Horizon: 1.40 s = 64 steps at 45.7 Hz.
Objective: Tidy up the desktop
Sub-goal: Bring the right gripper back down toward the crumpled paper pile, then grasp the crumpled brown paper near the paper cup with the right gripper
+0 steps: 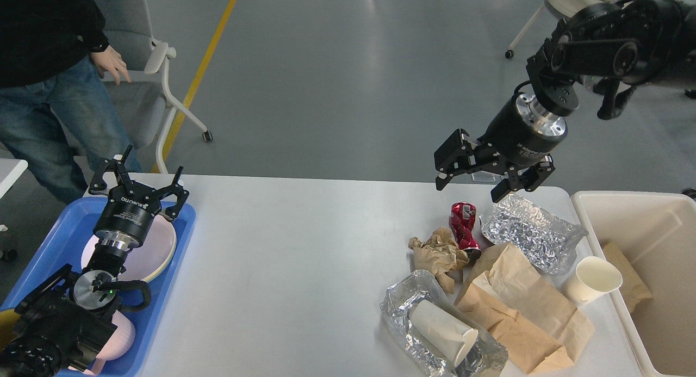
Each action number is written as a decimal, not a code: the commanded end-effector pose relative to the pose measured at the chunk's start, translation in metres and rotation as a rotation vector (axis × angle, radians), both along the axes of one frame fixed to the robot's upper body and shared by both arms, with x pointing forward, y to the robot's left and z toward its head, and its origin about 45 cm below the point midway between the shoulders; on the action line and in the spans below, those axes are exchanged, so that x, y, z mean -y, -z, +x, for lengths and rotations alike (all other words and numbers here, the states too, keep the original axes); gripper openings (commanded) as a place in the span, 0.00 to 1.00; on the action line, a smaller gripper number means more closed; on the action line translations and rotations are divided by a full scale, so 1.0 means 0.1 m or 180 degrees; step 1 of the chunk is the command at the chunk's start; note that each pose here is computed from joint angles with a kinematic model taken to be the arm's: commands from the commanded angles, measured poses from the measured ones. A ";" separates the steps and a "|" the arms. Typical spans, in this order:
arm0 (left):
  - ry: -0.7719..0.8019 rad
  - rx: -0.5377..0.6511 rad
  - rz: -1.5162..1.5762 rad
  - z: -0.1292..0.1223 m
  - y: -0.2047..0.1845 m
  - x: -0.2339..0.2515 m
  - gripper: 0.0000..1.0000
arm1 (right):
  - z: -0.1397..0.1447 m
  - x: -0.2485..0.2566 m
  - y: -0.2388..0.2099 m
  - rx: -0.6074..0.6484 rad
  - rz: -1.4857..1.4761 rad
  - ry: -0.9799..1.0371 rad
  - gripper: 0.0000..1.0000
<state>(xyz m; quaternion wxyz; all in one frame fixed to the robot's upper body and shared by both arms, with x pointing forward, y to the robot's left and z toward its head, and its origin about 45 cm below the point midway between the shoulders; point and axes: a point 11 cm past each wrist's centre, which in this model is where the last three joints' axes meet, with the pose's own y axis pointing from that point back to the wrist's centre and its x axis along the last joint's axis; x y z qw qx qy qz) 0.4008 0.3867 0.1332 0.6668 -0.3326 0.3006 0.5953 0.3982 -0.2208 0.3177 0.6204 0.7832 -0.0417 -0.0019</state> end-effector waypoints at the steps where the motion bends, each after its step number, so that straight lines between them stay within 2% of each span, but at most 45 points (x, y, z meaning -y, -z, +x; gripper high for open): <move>1: 0.0000 0.0000 0.0000 0.00 0.00 0.00 0.96 | 0.00 0.34 0.73 -0.0125 -0.0058 0.0243 1.00; 7: 0.0000 0.0000 0.0000 0.00 0.00 0.00 0.96 | -0.09 0.62 1.35 -0.0096 -0.0164 0.0415 1.00; 15: 0.0000 0.0000 0.0000 0.00 0.00 0.00 0.96 | -0.25 0.84 1.78 -0.0085 -0.0420 0.0506 1.00; 25: 0.0000 0.0000 0.0000 0.00 0.00 0.00 0.96 | -0.43 0.96 2.08 -0.0208 -0.0497 0.0580 1.00; 39: 0.0000 0.0000 0.0000 0.00 0.00 0.00 0.96 | -0.44 0.93 2.17 -0.0113 -0.0462 0.0632 0.99; 43: 0.0000 0.0000 0.0000 0.00 0.00 0.00 0.96 | -0.43 0.90 2.22 0.0042 -0.0452 0.0658 0.85; 44: 0.0000 0.0000 0.0000 0.00 0.00 0.00 0.96 | -0.43 0.90 2.22 0.0037 -0.0449 0.0662 0.78; 50: 0.0000 0.0000 0.0000 0.00 0.00 0.00 0.96 | -0.53 0.90 2.26 -0.0088 -0.0494 0.0638 0.14; 51: 0.0000 0.0000 0.0000 0.00 0.00 0.00 0.96 | -0.55 0.91 2.26 -0.0113 -0.0502 0.0641 0.04; 52: -0.0003 -0.0003 0.0001 0.00 0.00 0.00 0.96 | -0.56 0.92 2.26 -0.0129 -0.0511 0.0649 0.00; 64: 0.0000 0.0000 0.0000 0.00 0.00 0.00 0.96 | -0.55 1.02 2.14 -0.0207 -0.0528 0.0705 0.00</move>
